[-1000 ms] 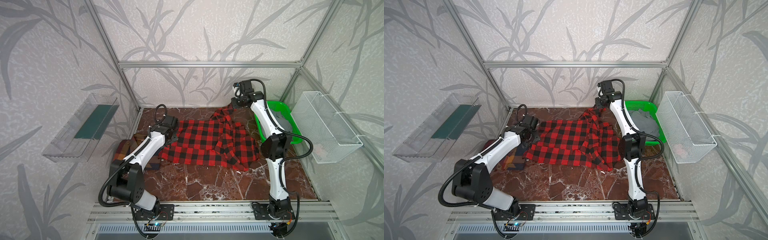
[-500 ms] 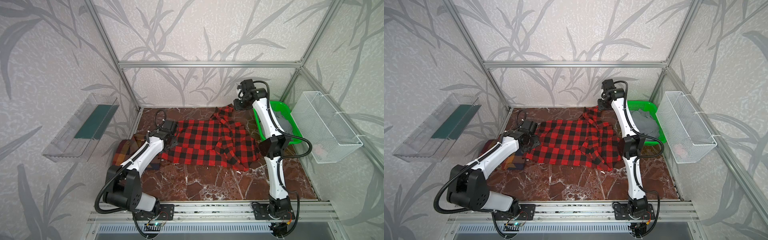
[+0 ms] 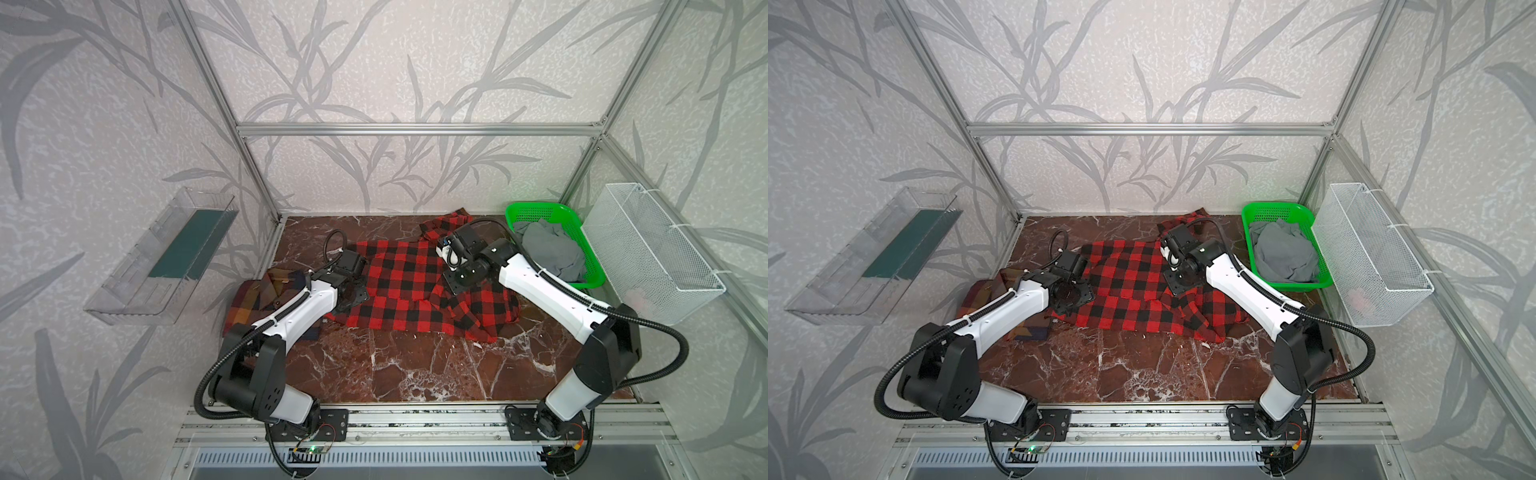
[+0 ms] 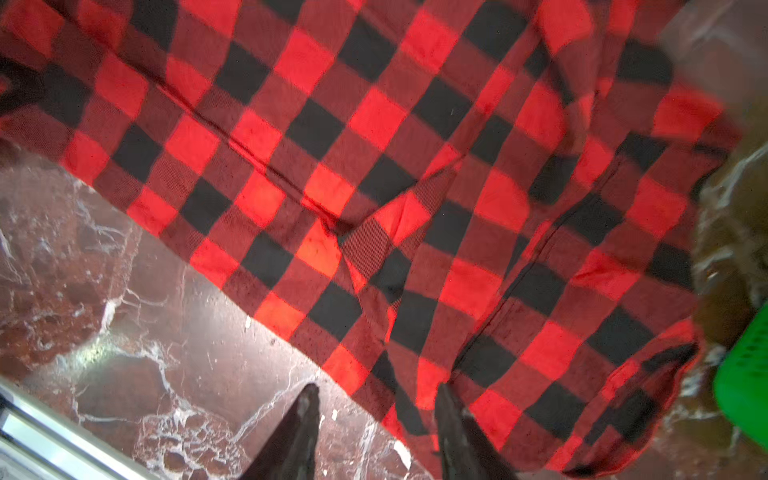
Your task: Fold and stack the long sleeve shirts
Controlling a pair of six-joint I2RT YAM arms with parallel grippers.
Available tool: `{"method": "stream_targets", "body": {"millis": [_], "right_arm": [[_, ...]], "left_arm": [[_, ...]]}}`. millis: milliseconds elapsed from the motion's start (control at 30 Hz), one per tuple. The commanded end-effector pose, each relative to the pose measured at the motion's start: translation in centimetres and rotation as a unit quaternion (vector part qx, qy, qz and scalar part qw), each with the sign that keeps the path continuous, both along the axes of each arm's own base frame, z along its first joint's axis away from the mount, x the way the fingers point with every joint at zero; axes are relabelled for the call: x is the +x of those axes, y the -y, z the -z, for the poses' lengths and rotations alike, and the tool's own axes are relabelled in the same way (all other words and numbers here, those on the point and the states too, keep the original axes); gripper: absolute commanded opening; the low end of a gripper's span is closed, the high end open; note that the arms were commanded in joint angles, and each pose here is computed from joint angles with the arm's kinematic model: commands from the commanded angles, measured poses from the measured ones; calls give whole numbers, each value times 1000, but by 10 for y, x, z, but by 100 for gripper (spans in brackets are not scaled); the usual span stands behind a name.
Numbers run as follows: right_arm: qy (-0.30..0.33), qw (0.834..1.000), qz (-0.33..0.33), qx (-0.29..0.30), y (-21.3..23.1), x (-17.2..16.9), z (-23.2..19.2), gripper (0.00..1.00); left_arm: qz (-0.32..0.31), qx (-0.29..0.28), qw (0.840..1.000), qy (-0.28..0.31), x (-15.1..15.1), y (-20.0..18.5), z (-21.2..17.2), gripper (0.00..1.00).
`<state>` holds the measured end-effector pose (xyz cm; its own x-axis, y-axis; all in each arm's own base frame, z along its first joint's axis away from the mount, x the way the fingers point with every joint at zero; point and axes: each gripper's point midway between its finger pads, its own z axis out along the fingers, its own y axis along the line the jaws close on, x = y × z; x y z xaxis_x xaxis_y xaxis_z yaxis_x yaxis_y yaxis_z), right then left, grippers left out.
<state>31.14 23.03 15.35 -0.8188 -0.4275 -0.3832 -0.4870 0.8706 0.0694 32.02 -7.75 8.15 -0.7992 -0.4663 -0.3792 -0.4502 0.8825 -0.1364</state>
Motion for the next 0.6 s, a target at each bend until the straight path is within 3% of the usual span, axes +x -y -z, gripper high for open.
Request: {"method": "stream_targets", "body": {"millis": [0, 333, 467, 567], "right_arm": [[-5, 1000, 4, 24, -10, -2, 19, 37], [-58, 993, 57, -91, 22, 5, 103, 34], [-100, 985, 116, -83, 51, 15, 122, 31], [-94, 981, 157, -71, 73, 25, 119, 30]], "left_arm": [[-12, -17, 1000, -5, 2, 8, 15, 73], [-27, -7, 999, -36, -5, 8, 48, 73], [-36, -3, 998, -49, -13, 5, 63, 73], [-40, 2, 998, -58, -19, 1, 73, 73]]}}
